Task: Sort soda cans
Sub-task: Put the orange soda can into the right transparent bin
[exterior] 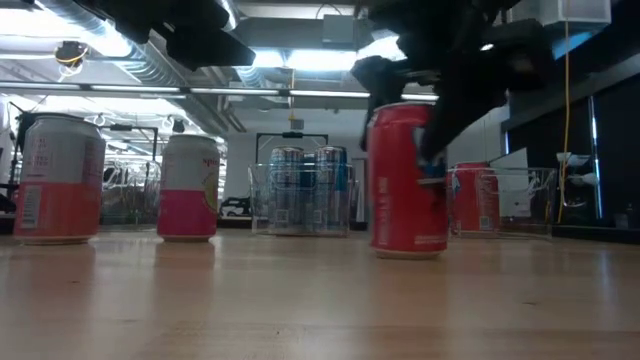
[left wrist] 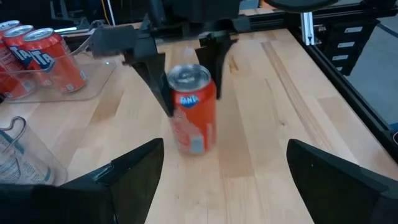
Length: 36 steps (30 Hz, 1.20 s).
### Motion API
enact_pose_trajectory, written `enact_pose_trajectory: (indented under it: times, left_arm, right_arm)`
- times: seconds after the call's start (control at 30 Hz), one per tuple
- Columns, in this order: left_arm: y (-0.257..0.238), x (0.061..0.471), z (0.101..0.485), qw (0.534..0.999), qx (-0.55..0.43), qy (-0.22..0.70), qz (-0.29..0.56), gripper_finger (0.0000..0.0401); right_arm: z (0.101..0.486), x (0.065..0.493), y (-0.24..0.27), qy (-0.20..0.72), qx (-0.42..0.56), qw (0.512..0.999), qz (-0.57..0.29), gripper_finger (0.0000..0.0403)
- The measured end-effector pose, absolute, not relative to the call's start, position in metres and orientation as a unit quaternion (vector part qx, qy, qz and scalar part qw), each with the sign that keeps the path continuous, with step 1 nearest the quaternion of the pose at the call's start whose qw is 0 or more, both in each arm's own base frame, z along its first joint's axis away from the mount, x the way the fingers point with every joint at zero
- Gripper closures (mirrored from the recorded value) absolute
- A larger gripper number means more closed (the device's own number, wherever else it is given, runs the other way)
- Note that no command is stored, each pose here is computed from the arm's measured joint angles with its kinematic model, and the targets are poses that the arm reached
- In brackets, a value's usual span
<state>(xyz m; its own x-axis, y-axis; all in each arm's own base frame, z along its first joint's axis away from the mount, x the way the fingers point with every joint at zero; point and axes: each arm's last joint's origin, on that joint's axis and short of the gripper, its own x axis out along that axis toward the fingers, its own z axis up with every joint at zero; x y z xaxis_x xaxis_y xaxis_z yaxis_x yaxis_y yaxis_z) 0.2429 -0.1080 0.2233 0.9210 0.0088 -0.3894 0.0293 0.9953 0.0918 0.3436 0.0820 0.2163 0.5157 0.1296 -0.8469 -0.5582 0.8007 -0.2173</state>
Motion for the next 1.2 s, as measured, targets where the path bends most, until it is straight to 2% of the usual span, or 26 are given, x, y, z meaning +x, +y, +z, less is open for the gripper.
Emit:
enact_pose_trajectory:
  times: [0.17,0.43,0.57,0.73,0.97,1.2]
  left_arm:
    - [-0.108,0.243,0.223,0.979,0.047,0.2,-0.005,0.0074]
    - [-0.108,0.243,0.223,0.978,0.046,0.202,-0.004,0.0074]
    - [-0.108,0.243,0.223,0.979,0.046,0.201,-0.005,0.0074]
    - [-0.108,0.243,0.224,0.979,0.045,0.197,-0.005,0.0074]
    - [-0.108,0.243,0.224,0.98,0.044,0.195,-0.005,0.0074]
    - [-0.108,0.243,0.224,0.98,0.044,0.195,-0.005,0.0074]
  right_arm:
    - [0.246,0.32,0.07,0.46,-0.26,0.832,0.17,0.011]
    - [0.309,0.247,0.038,0.495,-0.28,0.822,0.041,0.011]
    - [0.325,0.209,0.013,0.536,-0.274,0.798,-0.038,0.011]
    - [0.341,0.179,-0.011,0.542,-0.262,0.791,-0.111,0.011]
    - [0.33,0.156,-0.04,0.587,-0.237,0.756,-0.168,0.011]
    - [0.3,0.159,-0.07,0.592,-0.209,0.76,-0.17,0.011]
